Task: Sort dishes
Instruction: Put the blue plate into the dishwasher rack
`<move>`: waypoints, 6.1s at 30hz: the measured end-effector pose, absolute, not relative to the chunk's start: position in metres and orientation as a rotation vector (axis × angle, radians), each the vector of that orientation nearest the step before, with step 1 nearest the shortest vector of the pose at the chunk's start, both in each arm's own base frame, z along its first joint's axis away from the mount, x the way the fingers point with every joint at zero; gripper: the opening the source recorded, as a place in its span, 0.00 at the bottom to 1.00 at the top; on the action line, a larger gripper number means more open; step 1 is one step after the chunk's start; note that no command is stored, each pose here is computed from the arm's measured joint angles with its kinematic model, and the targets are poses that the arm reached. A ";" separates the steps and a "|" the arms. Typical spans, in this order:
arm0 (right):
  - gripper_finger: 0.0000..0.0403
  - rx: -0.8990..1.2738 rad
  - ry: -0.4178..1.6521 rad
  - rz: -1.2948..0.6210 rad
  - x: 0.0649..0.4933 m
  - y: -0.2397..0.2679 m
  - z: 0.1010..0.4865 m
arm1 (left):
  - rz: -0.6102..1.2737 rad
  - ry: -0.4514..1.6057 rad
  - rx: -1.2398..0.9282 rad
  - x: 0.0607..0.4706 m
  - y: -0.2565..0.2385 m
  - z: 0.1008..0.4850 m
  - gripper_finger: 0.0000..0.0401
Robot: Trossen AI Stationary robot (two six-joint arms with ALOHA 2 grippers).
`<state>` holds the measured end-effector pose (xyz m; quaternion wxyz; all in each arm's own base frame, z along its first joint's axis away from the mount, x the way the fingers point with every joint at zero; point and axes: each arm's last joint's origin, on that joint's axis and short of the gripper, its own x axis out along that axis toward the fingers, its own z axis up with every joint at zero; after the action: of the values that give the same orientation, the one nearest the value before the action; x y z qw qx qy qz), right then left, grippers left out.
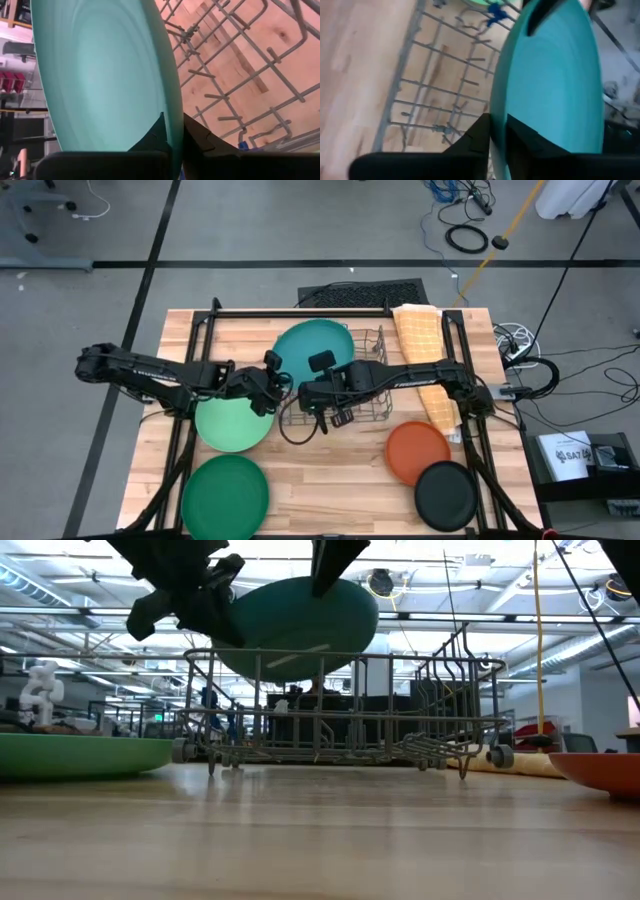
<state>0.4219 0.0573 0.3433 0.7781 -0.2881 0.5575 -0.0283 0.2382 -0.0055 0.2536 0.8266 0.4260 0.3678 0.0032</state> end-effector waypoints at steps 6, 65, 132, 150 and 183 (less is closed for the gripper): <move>0.31 -0.649 1.184 -0.177 0.409 0.061 0.358 | 0.057 0.790 0.856 0.236 -0.005 0.255 0.05; 0.01 -0.640 0.817 -0.334 0.234 0.039 0.508 | 0.560 0.002 -0.717 0.194 -0.011 0.283 0.05; 0.01 -0.697 0.833 -0.271 0.235 0.040 0.507 | 0.616 -0.006 -0.839 0.244 -0.031 0.244 0.23; 0.01 -0.672 0.829 -0.254 0.235 0.040 0.507 | 0.505 -0.008 -0.765 0.222 -0.028 0.270 0.72; 0.01 -0.639 0.834 -0.238 0.239 0.042 0.504 | 0.475 0.144 -0.553 0.164 -0.016 0.287 0.72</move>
<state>0.2388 0.0421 0.5044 0.8584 -0.3042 0.3970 -0.1135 0.1637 -0.0163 0.2870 0.9317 -0.2704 0.0703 0.2322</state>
